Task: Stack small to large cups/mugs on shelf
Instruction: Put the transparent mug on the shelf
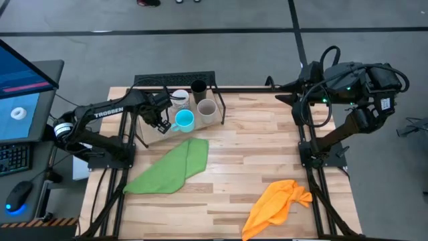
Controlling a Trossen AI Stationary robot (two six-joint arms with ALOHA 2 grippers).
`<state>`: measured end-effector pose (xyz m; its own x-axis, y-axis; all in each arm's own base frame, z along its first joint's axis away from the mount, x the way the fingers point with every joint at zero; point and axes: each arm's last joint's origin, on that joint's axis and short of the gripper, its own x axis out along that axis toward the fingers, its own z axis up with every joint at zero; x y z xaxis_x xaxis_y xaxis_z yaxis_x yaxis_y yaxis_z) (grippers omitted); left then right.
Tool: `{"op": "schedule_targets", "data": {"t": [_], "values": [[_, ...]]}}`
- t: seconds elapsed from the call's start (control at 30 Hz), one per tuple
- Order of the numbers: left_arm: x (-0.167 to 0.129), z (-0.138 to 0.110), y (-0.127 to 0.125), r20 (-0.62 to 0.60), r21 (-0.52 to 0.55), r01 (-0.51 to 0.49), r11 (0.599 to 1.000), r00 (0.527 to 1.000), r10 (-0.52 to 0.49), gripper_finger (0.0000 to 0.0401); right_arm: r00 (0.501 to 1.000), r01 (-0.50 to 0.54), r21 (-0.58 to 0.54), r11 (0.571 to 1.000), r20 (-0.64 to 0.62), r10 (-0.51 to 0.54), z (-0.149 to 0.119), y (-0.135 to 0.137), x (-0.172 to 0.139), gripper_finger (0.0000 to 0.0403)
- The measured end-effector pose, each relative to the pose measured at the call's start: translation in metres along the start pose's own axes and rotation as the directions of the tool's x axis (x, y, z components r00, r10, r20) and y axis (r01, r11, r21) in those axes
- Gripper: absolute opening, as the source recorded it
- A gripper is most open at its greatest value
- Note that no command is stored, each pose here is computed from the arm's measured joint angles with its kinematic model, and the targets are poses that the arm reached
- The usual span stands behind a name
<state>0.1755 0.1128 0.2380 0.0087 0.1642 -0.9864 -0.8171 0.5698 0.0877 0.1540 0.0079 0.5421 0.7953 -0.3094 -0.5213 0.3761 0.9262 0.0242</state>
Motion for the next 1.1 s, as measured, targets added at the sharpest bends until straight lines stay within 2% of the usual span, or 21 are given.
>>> {"op": "schedule_targets", "data": {"t": [1.1], "values": [[-0.0004, 0.0014, -0.0004, 0.014, -0.008, 0.003, 1.000, 1.000, -0.003, 0.0000, 1.000, 0.000, -0.026, 1.000, 0.000, 0.000, 0.0001, 0.0000, 0.0000, 0.0175]]}}
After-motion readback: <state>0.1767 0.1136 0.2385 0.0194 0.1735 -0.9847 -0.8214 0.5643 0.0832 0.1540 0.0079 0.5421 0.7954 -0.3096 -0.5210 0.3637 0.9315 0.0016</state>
